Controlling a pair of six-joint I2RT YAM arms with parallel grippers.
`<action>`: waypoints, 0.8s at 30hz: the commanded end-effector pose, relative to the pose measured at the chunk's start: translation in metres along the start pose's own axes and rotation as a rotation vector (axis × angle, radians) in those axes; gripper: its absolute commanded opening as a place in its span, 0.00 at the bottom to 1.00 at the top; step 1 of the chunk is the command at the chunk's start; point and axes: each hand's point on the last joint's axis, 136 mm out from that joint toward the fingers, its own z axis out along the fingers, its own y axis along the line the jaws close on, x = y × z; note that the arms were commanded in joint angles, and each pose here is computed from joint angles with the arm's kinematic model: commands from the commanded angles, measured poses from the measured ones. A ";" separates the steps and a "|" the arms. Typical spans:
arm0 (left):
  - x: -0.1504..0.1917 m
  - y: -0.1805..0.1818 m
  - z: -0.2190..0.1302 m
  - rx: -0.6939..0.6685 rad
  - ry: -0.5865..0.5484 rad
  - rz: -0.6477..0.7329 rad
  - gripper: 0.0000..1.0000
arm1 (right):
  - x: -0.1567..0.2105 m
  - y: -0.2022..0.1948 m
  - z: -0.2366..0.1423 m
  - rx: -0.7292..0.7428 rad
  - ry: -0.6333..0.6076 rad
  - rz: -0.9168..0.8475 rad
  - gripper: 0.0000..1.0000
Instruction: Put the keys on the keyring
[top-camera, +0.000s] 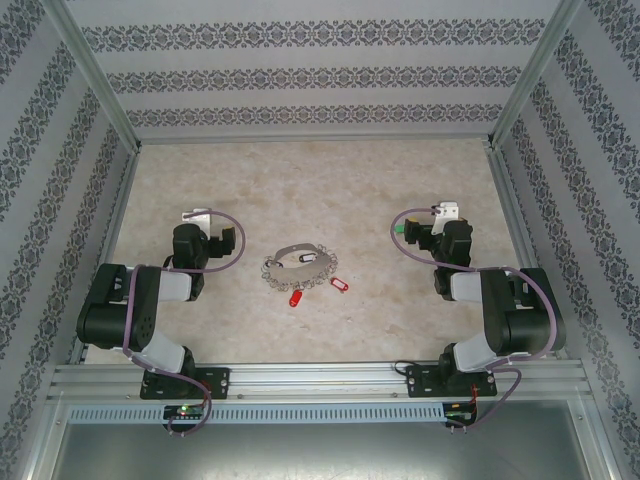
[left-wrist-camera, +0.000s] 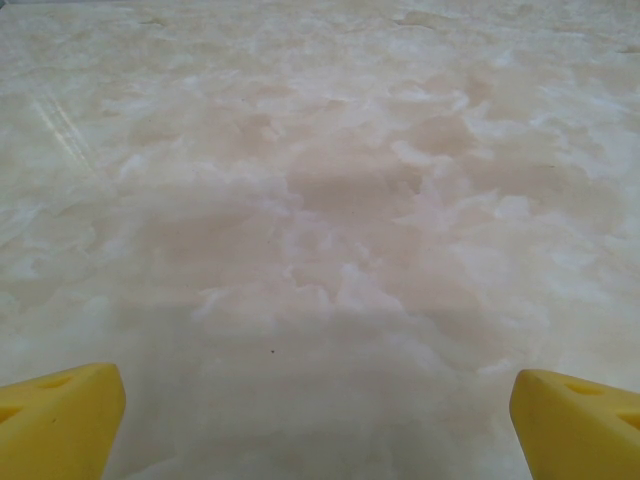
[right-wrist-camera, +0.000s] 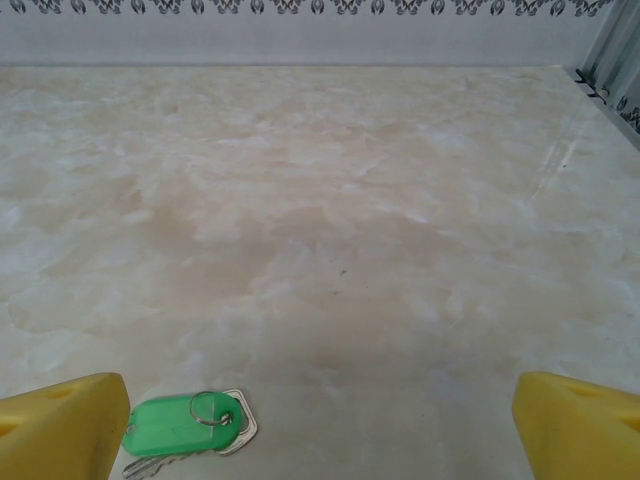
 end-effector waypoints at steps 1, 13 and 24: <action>-0.016 0.004 0.003 0.000 -0.052 0.005 0.99 | -0.016 -0.001 0.001 0.013 -0.052 0.007 0.98; -0.030 0.022 -0.007 -0.103 -0.031 -0.038 0.99 | -0.040 -0.033 -0.026 0.106 -0.100 0.132 0.98; -0.059 0.020 -0.092 -0.196 0.352 -0.604 0.99 | -0.111 0.012 -0.070 -0.022 0.096 0.111 0.87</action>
